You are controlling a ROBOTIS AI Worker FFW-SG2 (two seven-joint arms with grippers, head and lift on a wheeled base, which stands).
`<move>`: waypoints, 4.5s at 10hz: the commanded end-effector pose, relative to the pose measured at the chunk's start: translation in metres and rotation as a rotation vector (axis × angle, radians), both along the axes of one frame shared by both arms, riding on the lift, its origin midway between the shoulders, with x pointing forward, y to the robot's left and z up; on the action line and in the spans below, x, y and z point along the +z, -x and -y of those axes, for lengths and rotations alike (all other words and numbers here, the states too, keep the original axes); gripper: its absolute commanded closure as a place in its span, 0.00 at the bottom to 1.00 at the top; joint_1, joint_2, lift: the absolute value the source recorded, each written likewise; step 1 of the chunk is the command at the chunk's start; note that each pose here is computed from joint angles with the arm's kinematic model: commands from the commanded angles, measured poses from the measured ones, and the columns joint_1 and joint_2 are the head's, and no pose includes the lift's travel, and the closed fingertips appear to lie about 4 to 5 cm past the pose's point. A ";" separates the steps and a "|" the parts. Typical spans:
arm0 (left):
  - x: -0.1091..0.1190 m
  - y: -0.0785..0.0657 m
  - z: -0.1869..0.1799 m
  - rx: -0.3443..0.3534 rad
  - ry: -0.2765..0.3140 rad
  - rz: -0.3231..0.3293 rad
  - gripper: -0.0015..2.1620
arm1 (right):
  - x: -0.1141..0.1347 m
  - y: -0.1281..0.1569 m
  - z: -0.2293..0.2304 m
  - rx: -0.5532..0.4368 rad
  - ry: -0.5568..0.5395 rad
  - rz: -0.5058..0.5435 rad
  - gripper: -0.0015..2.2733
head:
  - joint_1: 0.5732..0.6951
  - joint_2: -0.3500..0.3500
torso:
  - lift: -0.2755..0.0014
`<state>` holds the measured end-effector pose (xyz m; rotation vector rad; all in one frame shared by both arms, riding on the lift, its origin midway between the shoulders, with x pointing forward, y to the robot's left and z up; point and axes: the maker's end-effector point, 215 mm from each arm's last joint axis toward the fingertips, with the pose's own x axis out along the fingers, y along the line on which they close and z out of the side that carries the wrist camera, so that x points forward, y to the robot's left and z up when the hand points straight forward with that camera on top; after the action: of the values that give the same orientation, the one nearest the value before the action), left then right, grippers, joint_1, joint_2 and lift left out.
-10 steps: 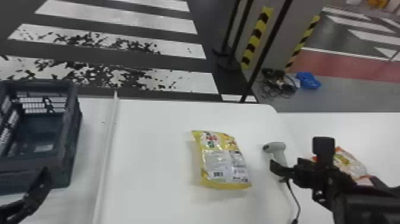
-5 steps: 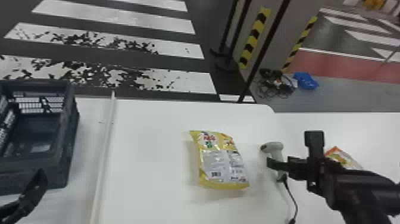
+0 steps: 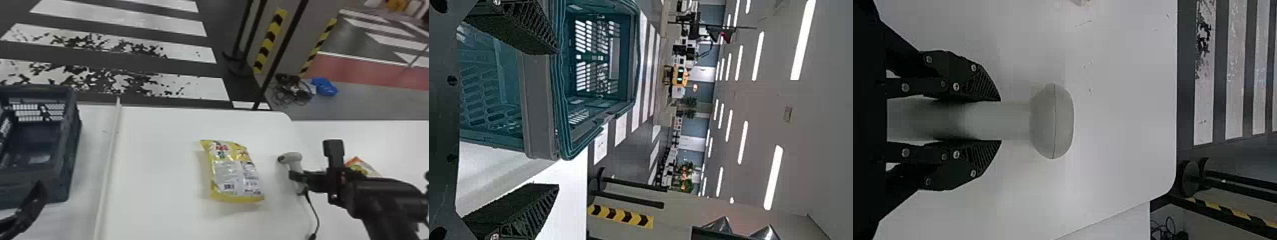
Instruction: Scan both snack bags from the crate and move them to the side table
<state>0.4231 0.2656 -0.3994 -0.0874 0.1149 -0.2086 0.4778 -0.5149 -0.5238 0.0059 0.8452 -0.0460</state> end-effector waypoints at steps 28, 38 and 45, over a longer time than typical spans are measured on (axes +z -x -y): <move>0.000 -0.004 0.006 -0.013 0.020 0.008 0.02 | 0.085 0.128 -0.271 0.152 0.036 -0.093 0.98 | 1.00 0.51 | 0.64; 0.000 -0.003 0.006 -0.011 0.022 0.008 0.02 | 0.090 0.118 -0.248 0.115 0.063 -0.060 0.98 | 1.00 0.52 | 0.64; 0.004 -0.004 0.007 -0.013 0.022 0.017 0.02 | 0.125 0.036 -0.112 0.028 0.183 0.232 0.98 | 1.00 0.28 | 0.64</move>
<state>0.4269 0.2588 -0.3955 -0.1061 0.0967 -0.2238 0.4344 -0.3917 -0.4010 -0.1720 0.6359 -0.0861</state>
